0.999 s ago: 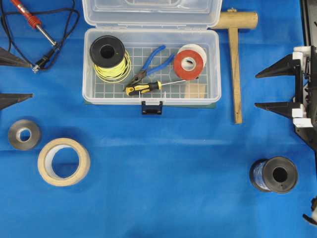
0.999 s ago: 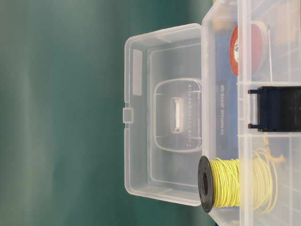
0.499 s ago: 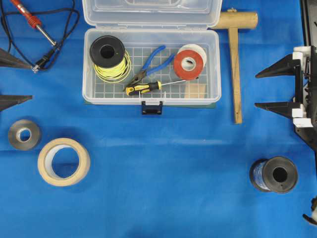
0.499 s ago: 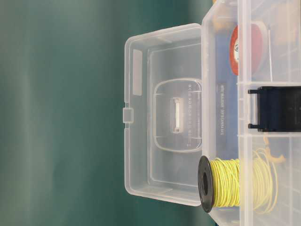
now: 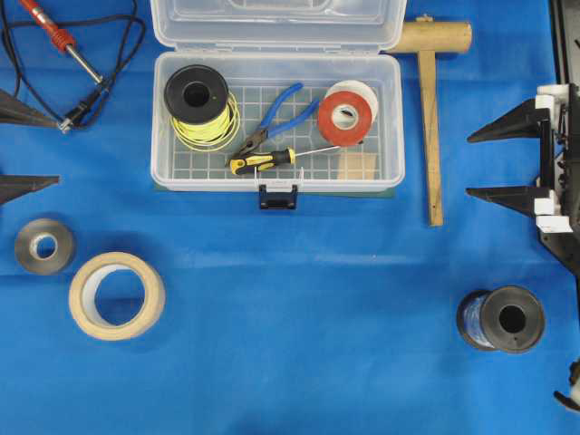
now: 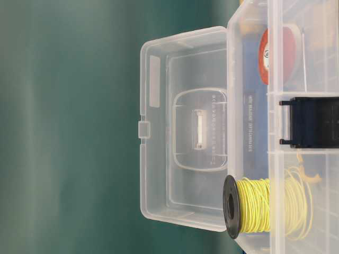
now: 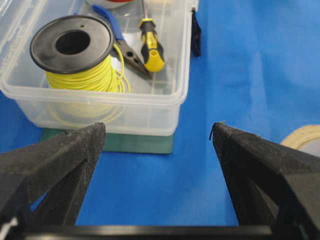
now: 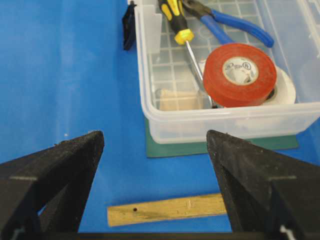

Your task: Open the tool box with both arms.

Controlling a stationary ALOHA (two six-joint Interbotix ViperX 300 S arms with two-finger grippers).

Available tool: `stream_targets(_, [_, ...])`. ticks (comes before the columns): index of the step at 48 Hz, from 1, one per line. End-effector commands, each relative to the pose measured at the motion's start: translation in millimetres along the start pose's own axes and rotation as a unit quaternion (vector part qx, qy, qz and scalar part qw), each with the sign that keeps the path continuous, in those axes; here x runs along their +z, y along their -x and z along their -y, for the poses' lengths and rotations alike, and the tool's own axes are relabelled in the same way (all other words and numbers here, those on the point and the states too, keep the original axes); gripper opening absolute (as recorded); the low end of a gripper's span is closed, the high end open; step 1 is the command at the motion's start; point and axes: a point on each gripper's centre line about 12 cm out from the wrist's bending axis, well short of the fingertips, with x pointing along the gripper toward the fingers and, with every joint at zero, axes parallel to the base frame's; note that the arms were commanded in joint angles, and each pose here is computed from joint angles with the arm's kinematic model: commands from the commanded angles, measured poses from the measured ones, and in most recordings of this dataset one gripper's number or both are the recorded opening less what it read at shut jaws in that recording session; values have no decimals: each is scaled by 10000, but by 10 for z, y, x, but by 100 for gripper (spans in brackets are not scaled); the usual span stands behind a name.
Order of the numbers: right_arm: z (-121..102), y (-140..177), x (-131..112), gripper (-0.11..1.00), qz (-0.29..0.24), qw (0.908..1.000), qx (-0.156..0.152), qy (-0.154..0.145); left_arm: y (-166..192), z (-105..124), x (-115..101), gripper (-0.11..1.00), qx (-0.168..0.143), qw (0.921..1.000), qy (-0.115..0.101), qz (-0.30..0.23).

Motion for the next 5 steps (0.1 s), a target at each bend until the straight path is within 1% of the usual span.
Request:
stream_targets(1, [-9,8,61,83,91,10000,14,-7,-9,-2,35,90,6,10000,-15,30])
stream_targets(5, [-9,8,63,83,99,10000,12,0,-9,-2,35,90,5,10000,-7,30])
